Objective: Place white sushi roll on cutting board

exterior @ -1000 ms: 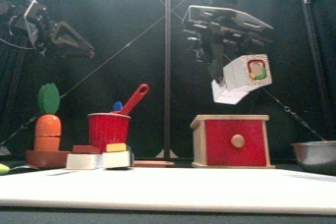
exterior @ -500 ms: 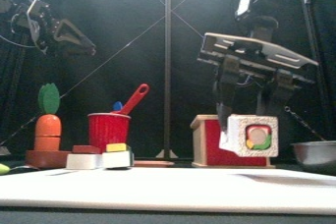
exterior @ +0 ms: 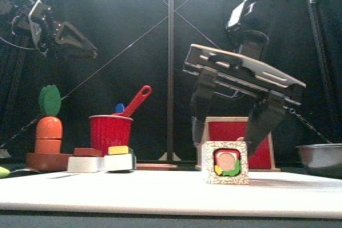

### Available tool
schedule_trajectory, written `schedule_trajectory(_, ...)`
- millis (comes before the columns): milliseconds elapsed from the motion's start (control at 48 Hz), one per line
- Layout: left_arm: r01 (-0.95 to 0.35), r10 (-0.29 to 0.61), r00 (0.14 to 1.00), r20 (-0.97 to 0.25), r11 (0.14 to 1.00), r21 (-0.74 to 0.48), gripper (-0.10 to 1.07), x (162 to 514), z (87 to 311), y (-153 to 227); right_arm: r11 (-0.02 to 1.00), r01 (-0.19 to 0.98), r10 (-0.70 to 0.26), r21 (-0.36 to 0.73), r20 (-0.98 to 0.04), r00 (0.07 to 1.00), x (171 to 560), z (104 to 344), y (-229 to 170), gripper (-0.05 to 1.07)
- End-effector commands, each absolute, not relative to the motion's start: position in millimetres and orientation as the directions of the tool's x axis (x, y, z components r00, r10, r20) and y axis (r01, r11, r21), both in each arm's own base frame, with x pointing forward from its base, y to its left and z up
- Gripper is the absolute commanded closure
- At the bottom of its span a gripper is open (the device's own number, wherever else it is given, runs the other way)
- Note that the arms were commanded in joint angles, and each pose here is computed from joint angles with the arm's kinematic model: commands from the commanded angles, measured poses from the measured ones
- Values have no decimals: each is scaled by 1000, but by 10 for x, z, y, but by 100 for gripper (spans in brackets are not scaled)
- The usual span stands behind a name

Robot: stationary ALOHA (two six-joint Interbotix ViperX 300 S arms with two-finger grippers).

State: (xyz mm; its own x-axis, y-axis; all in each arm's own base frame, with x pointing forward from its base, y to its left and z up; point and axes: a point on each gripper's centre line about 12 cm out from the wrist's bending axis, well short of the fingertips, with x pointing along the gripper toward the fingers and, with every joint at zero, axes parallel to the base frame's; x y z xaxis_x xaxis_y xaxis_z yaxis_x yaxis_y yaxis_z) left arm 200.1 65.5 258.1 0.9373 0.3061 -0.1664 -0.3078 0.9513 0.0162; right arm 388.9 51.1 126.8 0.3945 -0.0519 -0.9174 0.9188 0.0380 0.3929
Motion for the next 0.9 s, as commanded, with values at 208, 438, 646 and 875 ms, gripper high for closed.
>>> schedule_trajectory(208, -306, 304, 941, -147, 952, 13, 31, 2026, 2654, 657, 171, 832, -110, 528, -829, 549, 3810, 1889, 384, -2)
schedule_trajectory(438, -287, 285, 951, -118, 958, 0, 31, 2065, 2769, 619, 420, 724, -182, 547, -730, 658, 3488, 2317, 102, -2)
schedule_trajectory(646, -258, 254, 963, -89, 966, -34, 31, 2108, 2873, 551, 581, 651, -187, 489, -698, 691, 3166, 2567, -175, -2)
schedule_trajectory(875, -249, 246, 967, -68, 967, -49, 31, 2145, 2900, 536, 751, 564, -155, 343, -739, 656, 2956, 2671, -445, -2)
